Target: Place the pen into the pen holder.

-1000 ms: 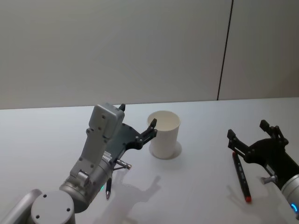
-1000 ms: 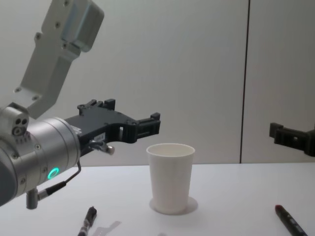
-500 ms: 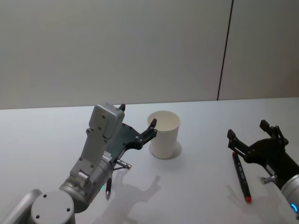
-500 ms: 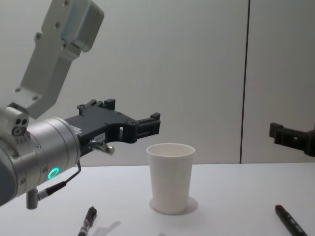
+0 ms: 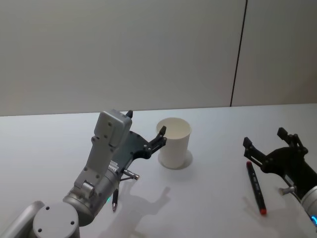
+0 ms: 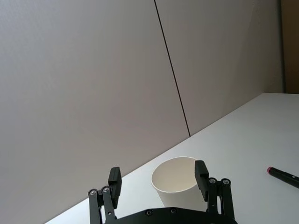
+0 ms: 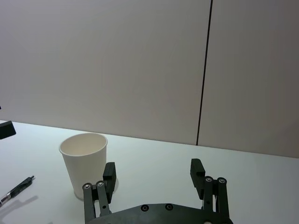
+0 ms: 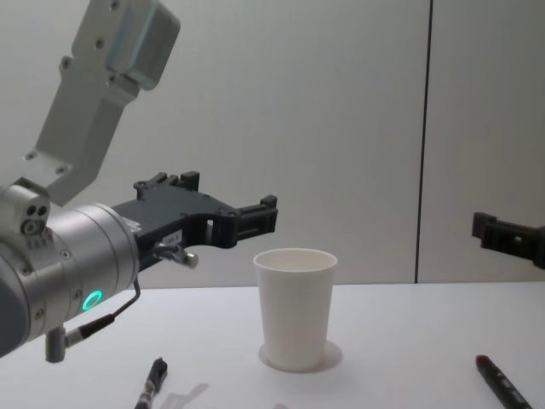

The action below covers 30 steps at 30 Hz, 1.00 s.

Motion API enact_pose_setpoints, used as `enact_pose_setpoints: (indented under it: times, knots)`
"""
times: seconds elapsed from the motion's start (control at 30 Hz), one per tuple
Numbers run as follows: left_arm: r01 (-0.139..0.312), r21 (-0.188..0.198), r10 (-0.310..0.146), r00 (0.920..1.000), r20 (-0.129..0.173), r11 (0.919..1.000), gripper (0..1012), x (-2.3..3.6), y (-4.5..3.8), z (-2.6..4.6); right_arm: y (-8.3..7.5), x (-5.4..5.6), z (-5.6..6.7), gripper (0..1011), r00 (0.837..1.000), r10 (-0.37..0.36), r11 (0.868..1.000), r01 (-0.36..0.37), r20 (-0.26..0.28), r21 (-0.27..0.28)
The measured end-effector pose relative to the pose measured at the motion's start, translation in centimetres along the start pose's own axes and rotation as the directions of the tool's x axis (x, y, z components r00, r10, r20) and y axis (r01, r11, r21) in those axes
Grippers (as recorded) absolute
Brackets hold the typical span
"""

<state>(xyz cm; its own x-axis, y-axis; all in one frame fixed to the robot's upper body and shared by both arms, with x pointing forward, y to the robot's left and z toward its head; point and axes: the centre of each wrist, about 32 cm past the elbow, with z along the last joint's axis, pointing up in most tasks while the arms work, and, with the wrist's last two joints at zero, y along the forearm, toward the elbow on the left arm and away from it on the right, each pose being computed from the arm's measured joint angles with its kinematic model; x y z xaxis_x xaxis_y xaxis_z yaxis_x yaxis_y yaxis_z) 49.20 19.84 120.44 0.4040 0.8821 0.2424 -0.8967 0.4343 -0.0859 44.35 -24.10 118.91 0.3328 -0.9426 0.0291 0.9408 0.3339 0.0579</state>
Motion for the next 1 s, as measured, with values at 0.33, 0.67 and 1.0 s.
enact_pose_setpoints:
  times: [0.33, 0.67, 1.0]
  knots:
    - [0.0, 0.0, 0.0, 1.0, 0.0, 1.0, 1000, 0.0, 0.0, 0.0, -0.3, 1.5, 0.4, 1002, 0.999, 0.0, 1.0, -0.001, -0.039, -0.031]
    - [0.0, 0.0, 0.0, 1.0, 0.0, 1.0, 1000, 0.0, 0.0, 0.0, 0.2, 3.1, 1.7, 1001, 0.995, 0.001, 0.995, -0.012, -0.104, -0.103]
    - [0.0, 0.0, 0.0, 1.0, 0.0, 1.0, 1000, 0.0, 0.0, 0.0, 1.2, 4.2, 2.7, 1002, 0.991, -0.001, 0.982, -0.025, -0.137, -0.188]
